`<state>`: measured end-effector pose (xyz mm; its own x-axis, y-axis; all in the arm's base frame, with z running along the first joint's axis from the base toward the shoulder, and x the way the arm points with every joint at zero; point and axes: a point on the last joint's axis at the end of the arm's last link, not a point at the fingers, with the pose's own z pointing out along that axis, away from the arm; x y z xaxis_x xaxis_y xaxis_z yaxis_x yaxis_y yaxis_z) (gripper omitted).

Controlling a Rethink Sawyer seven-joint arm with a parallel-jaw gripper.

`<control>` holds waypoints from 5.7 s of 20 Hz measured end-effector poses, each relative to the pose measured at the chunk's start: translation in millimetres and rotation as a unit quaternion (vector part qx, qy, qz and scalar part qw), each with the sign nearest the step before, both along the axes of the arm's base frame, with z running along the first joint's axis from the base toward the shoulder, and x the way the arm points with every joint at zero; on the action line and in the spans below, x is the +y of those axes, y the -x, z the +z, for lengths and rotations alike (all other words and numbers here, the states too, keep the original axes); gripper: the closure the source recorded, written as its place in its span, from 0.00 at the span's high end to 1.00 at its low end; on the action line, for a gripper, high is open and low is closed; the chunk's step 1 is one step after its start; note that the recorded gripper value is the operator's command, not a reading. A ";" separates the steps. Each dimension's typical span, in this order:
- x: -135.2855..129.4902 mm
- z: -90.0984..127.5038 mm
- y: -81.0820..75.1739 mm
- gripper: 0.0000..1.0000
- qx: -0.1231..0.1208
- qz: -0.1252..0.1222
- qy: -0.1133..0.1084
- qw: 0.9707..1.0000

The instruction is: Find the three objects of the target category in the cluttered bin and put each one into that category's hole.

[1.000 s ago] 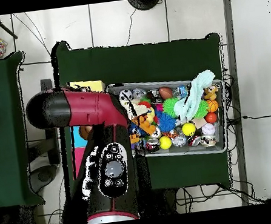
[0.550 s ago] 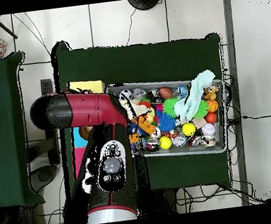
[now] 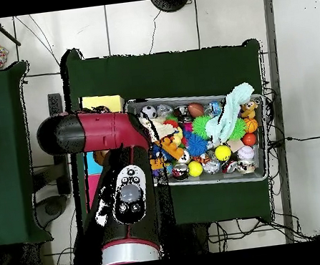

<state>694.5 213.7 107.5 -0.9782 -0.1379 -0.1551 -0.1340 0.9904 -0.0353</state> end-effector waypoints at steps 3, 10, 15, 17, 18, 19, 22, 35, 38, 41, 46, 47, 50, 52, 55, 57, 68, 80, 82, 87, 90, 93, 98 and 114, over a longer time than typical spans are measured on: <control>-0.6 -10.9 1.7 0.00 0.001 0.000 0.002 1.000; -2.5 -36.0 4.1 0.00 -0.005 0.001 0.008 1.000; 3.1 -43.8 8.5 0.00 -0.003 0.006 0.010 1.000; 5.8 -40.5 8.7 0.00 -0.005 0.008 0.012 1.000; 6.1 -39.2 8.7 0.00 -0.006 0.009 0.013 1.000; 6.8 -35.7 8.7 0.00 -0.009 0.010 0.016 1.000; 9.1 -25.7 8.4 0.00 -0.017 0.014 0.023 0.999; 2.8 49.3 14.9 0.00 -0.006 0.012 0.049 0.999; -7.2 66.5 16.6 0.00 0.006 0.003 0.050 0.999; -27.8 91.6 10.1 0.00 0.004 -0.015 0.043 0.999; -68.1 113.8 -1.4 0.00 -0.010 -0.046 0.038 0.998; -79.9 118.7 -3.5 0.00 -0.013 -0.054 0.037 0.998; -119.9 131.1 -7.8 0.00 -0.028 -0.075 0.034 0.996; -147.2 134.8 -10.6 0.00 -0.045 -0.086 0.033 0.995; -190.0 134.3 -16.9 0.00 -0.080 -0.102 0.032 0.991; -212.3 129.8 -19.3 0.00 -0.096 -0.110 0.031 0.989; -259.2 102.3 -18.2 0.00 -0.105 -0.093 0.027 0.990; -251.3 83.4 -15.0 0.00 -0.081 -0.037 0.032 0.996; -257.4 78.2 -13.3 0.00 -0.065 -0.031 0.033 0.997; -282.6 74.2 -11.8 0.00 -0.026 -0.036 0.034 0.998; -297.7 78.0 -12.8 0.00 0.000 -0.044 0.031 0.999; -311.4 84.4 -16.4 0.00 0.026 -0.051 0.028 0.998; -330.7 99.5 -27.5 0.00 0.054 -0.047 0.028 0.997; -337.1 122.0 -69.4 1.00 0.025 -0.025 0.037 0.999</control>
